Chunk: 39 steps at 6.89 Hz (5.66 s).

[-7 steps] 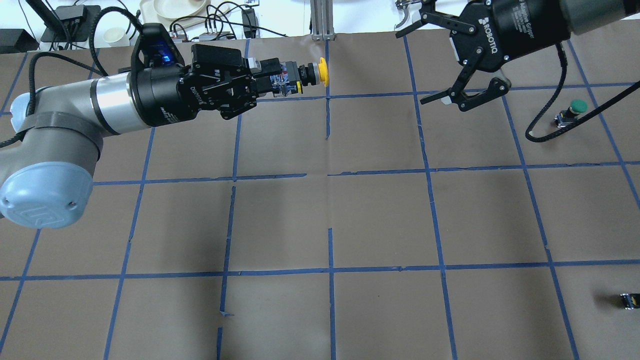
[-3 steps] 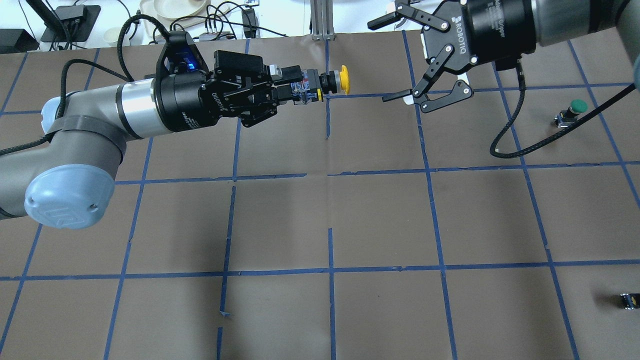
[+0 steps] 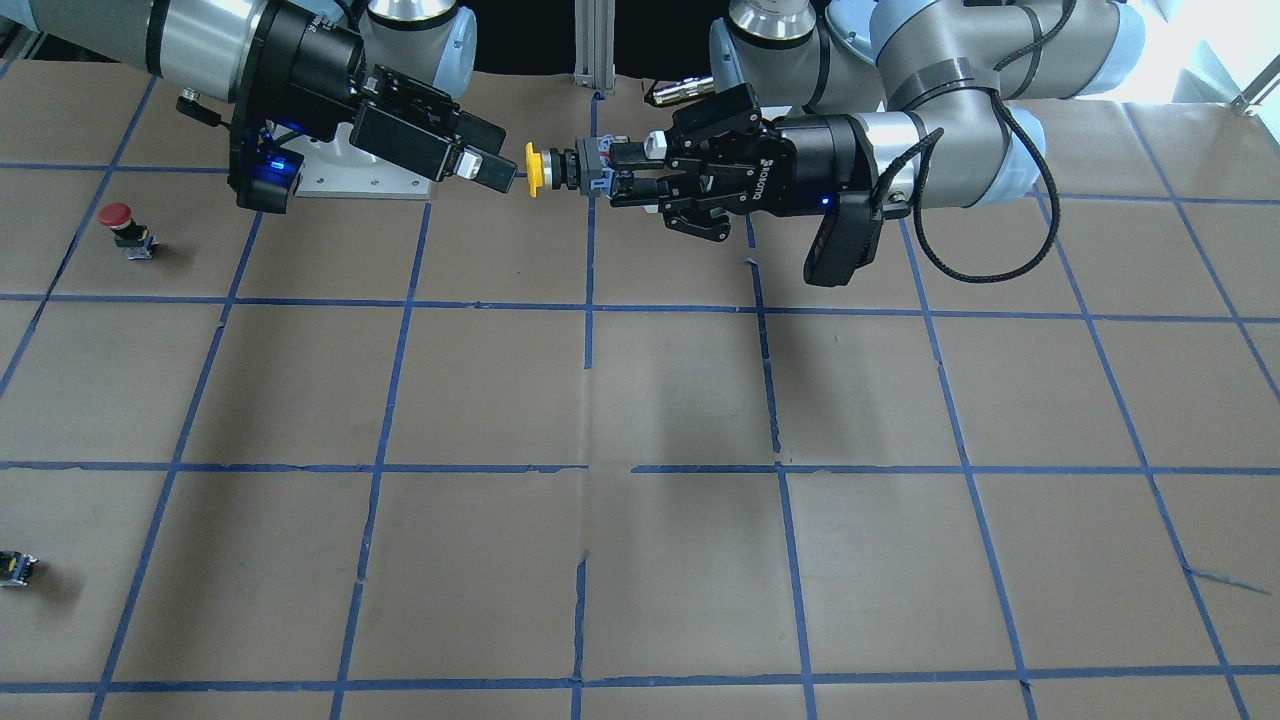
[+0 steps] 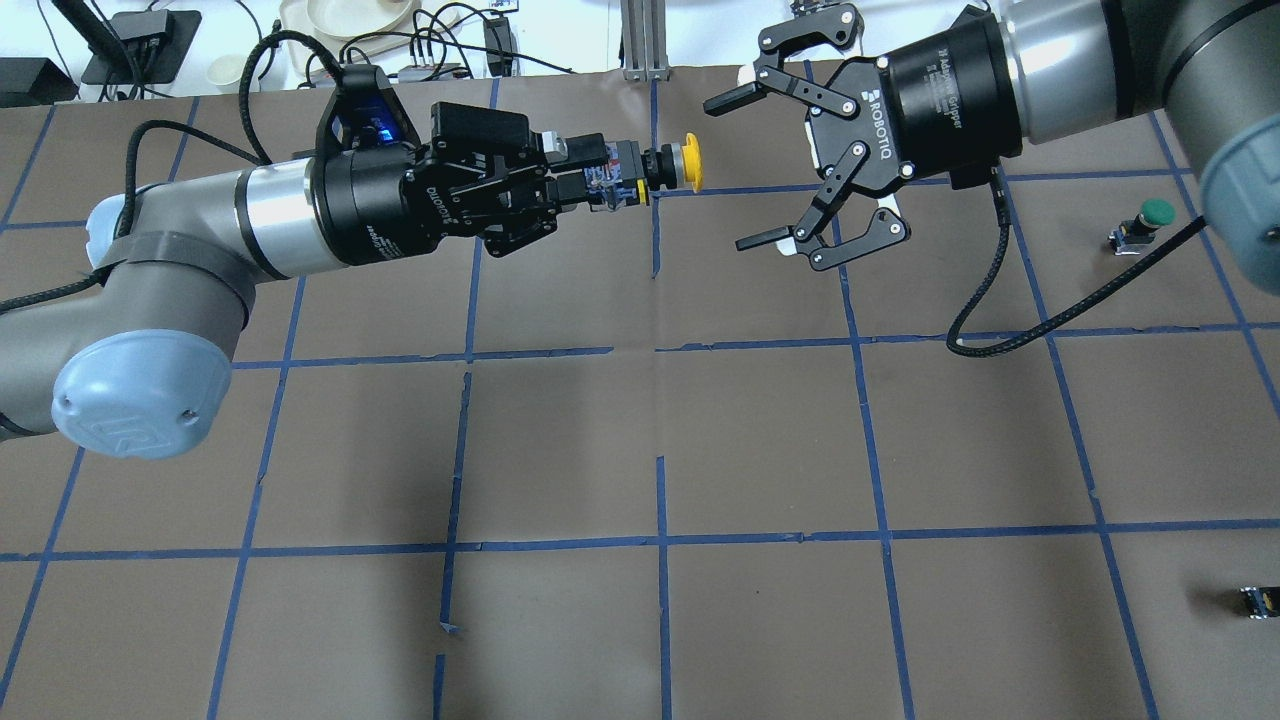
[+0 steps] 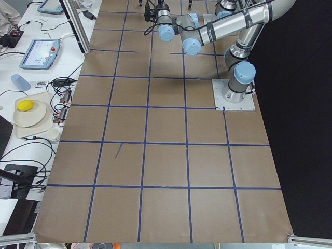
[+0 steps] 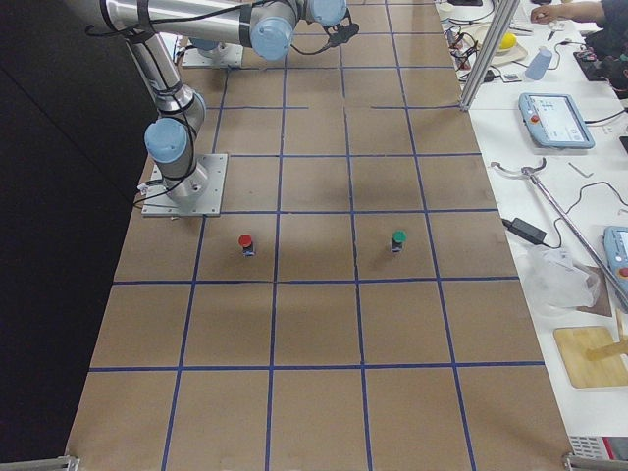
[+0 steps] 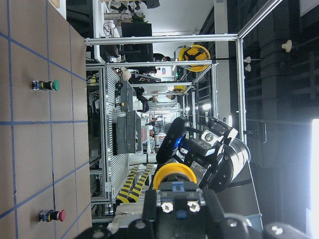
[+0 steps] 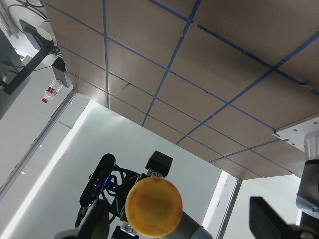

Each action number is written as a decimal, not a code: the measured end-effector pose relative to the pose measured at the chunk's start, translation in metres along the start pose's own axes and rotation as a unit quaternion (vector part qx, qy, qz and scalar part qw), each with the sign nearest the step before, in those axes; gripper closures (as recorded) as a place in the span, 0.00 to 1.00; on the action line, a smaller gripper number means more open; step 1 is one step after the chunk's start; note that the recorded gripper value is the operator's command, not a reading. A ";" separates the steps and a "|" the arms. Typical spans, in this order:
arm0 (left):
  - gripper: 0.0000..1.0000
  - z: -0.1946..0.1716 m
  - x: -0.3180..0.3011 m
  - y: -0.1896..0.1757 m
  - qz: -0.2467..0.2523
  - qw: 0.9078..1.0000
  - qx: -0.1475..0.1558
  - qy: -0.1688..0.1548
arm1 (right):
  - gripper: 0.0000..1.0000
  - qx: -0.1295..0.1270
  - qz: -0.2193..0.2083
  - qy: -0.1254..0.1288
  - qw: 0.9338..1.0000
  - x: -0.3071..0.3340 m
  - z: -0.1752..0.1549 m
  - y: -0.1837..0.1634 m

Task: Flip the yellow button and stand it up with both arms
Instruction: 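Close the right gripper on the yellow button cap held by the left gripper, then open the left gripper and pull the button away with the right gripper, then carry the button with the right gripper and lower it upright onto the table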

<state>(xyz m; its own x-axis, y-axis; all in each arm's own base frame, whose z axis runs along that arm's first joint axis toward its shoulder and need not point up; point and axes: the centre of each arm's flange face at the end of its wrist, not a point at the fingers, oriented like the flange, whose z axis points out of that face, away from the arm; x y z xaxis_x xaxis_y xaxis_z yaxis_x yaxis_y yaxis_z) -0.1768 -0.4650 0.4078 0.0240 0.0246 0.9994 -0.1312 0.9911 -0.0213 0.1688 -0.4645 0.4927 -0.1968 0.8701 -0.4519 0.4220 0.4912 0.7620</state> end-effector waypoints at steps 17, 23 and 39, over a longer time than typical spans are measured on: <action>0.00 -0.005 0.002 -0.002 -0.022 0.999 -0.003 -0.039 | 0.79 0.020 0.039 -0.003 0.999 -0.018 -0.016 -0.025; 0.00 -0.049 -0.013 -0.024 0.035 0.911 -0.015 -0.411 | 0.82 0.230 -0.213 0.251 0.916 0.023 -0.086 -0.095; 0.00 -0.076 0.116 -0.045 0.062 0.680 -0.027 -0.730 | 0.81 0.276 -0.558 0.457 0.635 0.203 -0.242 -0.325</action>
<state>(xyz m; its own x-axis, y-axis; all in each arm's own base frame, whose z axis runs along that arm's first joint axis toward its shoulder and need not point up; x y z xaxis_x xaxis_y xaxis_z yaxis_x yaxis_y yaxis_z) -0.0925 -0.4971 0.5230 -0.9987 -0.0079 -0.0507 -0.0043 0.9975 -0.0701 -0.2220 -0.4379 0.2655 -0.9711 -0.2242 0.0813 -0.2359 0.9531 -0.1895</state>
